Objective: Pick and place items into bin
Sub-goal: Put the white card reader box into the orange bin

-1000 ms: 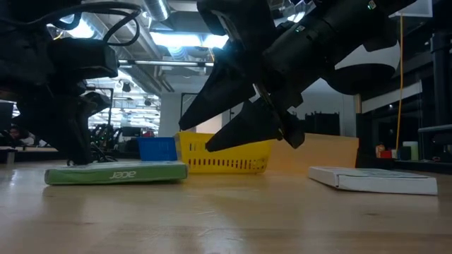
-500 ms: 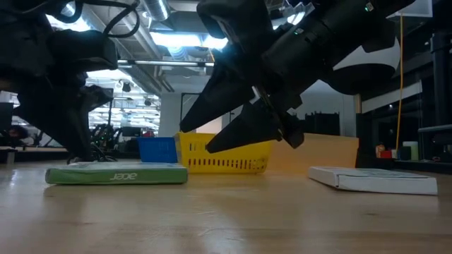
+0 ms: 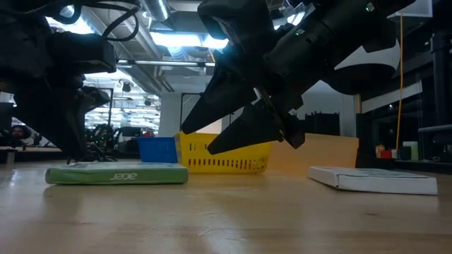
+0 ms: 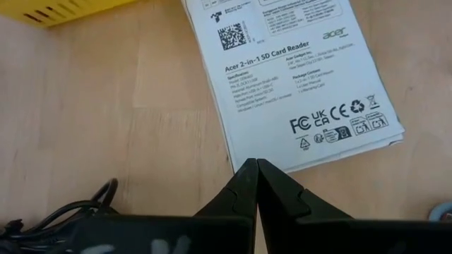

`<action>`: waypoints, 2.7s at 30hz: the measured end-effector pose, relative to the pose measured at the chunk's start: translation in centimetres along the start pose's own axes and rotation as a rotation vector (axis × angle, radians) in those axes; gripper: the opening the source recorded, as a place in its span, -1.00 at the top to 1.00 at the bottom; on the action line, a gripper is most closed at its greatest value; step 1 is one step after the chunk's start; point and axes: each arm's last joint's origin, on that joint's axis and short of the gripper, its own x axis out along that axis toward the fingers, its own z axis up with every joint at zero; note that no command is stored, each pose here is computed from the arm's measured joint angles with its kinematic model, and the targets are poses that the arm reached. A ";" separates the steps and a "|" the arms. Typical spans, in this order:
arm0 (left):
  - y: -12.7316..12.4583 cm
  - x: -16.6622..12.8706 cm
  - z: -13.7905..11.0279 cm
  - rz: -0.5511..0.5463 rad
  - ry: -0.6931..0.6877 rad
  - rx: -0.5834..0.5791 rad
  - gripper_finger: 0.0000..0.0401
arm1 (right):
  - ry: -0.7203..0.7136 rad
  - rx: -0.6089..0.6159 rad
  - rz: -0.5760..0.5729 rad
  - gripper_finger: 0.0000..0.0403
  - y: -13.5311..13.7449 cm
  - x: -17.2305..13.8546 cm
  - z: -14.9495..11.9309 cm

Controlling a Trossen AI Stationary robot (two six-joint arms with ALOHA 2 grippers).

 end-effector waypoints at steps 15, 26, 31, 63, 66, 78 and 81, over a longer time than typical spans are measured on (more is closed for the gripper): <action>-0.1 0.5 -0.1 0.014 0.016 0.000 0.98 | 0.000 0.001 0.000 0.04 0.0 0.0 0.0; -0.1 0.6 -0.1 0.017 0.019 -0.010 0.98 | -0.004 0.059 0.006 0.04 0.0 0.2 -0.1; -0.1 0.6 -0.1 0.017 0.020 -0.010 0.98 | 0.014 0.111 -0.041 0.04 -1.2 1.6 -0.9; -0.2 0.7 0.1 0.023 -0.020 0.001 0.98 | -0.027 0.192 0.136 0.04 -1.6 3.8 0.4; -0.2 0.7 0.2 0.021 -0.029 -0.002 0.98 | -0.035 0.197 0.135 0.04 -1.8 3.9 0.6; -0.3 0.7 0.2 0.020 -0.034 -0.003 0.98 | -0.033 0.220 0.108 0.04 -2.9 5.1 0.7; -0.3 0.7 0.2 0.016 -0.030 -0.003 0.98 | -0.024 0.216 0.108 0.04 -3.0 5.1 0.6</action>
